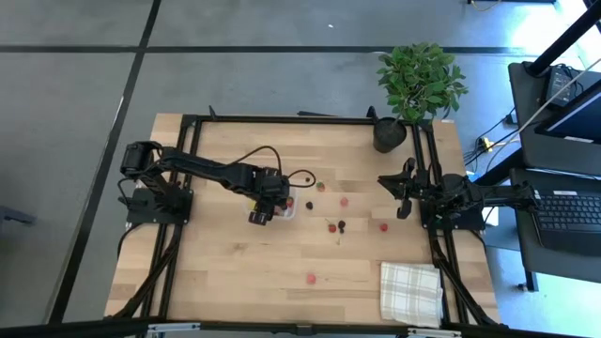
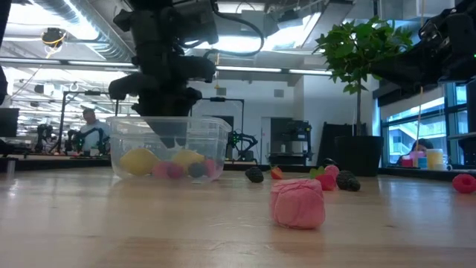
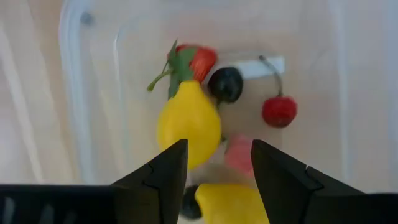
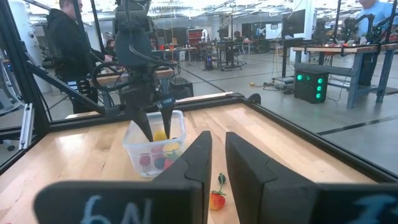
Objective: Pick and placing Produce into tupperware
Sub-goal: Put the left blackberry into the transparent bin
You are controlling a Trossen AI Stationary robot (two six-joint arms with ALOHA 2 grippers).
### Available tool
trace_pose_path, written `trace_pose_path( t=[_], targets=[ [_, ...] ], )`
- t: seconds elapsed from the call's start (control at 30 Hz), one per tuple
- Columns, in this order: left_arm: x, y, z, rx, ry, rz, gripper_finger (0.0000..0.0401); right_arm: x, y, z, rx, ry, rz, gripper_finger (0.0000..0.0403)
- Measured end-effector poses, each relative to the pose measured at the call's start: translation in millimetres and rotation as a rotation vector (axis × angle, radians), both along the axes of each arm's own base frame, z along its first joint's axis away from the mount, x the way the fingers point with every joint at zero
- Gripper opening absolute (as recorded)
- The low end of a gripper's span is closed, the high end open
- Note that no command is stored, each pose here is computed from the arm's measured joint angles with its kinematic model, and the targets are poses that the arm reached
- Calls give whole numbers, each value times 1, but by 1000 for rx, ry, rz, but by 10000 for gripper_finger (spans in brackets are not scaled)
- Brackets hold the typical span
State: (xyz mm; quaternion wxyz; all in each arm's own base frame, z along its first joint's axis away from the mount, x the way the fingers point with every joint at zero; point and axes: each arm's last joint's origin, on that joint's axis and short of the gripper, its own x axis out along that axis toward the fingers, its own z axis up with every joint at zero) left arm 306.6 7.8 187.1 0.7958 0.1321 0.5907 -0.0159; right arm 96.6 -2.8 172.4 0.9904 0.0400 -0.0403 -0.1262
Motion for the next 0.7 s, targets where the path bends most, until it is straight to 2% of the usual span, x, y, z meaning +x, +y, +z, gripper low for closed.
trace_pose_path(
  t=[0.23, 0.5, 0.7],
  targets=[
    [2, 1, 10, 27, 17, 9, 170, 0, 0, 0, 0, 0, 0, 51],
    [11, 1, 26, 30, -39, 10, 170, 0, 0, 0, 0, 0, 0, 51],
    [22, 3, 47, 89, -113, 34, 170, 0, 0, 0, 0, 0, 0, 51]
  ],
)
